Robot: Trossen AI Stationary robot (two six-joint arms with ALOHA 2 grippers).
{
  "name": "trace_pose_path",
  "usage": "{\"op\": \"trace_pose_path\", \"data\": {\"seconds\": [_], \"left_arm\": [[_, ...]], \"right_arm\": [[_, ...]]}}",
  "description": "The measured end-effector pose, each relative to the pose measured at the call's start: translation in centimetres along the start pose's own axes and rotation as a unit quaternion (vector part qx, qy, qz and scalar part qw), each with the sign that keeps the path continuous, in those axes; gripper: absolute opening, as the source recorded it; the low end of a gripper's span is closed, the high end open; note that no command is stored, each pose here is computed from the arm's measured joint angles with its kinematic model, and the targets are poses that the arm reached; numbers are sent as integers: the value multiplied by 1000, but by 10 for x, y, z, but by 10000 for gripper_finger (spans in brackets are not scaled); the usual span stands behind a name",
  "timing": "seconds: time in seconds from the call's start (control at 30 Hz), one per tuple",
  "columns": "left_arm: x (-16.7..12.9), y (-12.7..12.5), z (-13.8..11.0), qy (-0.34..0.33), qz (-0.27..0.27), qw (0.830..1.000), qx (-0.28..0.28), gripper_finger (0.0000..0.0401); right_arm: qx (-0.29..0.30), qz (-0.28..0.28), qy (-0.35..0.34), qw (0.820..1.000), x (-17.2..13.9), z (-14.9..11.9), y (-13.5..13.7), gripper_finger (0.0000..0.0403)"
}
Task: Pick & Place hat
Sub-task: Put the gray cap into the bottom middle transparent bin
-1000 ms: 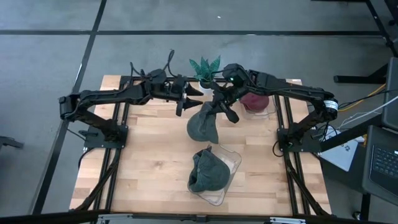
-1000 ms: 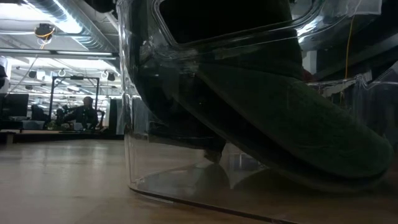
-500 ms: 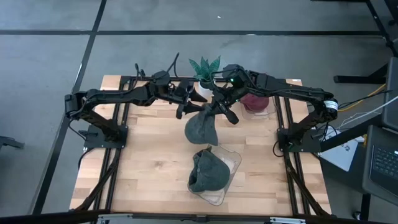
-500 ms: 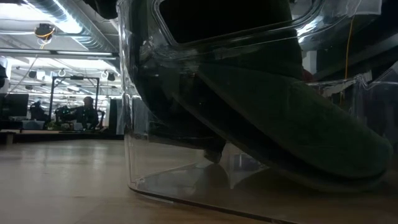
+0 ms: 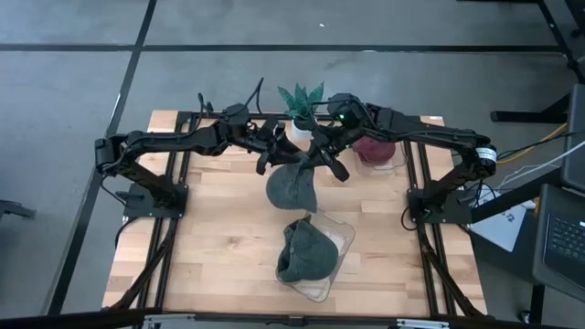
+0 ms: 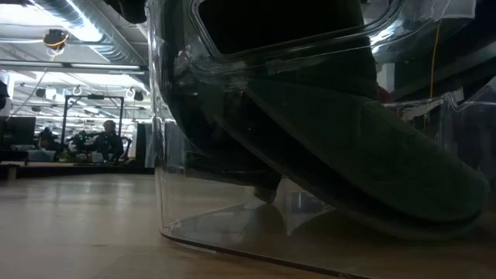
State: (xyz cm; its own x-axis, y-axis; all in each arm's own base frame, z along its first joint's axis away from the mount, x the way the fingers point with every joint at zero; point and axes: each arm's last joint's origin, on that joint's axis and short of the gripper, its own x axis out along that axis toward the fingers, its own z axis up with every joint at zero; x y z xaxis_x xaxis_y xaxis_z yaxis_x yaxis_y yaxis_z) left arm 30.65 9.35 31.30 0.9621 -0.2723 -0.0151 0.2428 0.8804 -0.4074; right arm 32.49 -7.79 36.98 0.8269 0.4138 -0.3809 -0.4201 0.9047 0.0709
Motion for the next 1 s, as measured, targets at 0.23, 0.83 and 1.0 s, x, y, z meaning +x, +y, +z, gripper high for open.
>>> {"op": "trace_pose_path", "data": {"seconds": [0.23, 0.83, 1.0], "left_arm": [[0, -1, -1, 7, -11, 1000, 4, 29], [-2, 4, -4, 2, 70, 997, -40, 4], [0, 6, -5, -26, 139, 987, -74, 4]], "right_arm": [[21, -2, 9, 1000, 0, -2, 0, 33], [193, -35, 96, 976, -19, -28, -13, 161], [230, -80, 142, 959, -27, -39, -17, 204]]}}
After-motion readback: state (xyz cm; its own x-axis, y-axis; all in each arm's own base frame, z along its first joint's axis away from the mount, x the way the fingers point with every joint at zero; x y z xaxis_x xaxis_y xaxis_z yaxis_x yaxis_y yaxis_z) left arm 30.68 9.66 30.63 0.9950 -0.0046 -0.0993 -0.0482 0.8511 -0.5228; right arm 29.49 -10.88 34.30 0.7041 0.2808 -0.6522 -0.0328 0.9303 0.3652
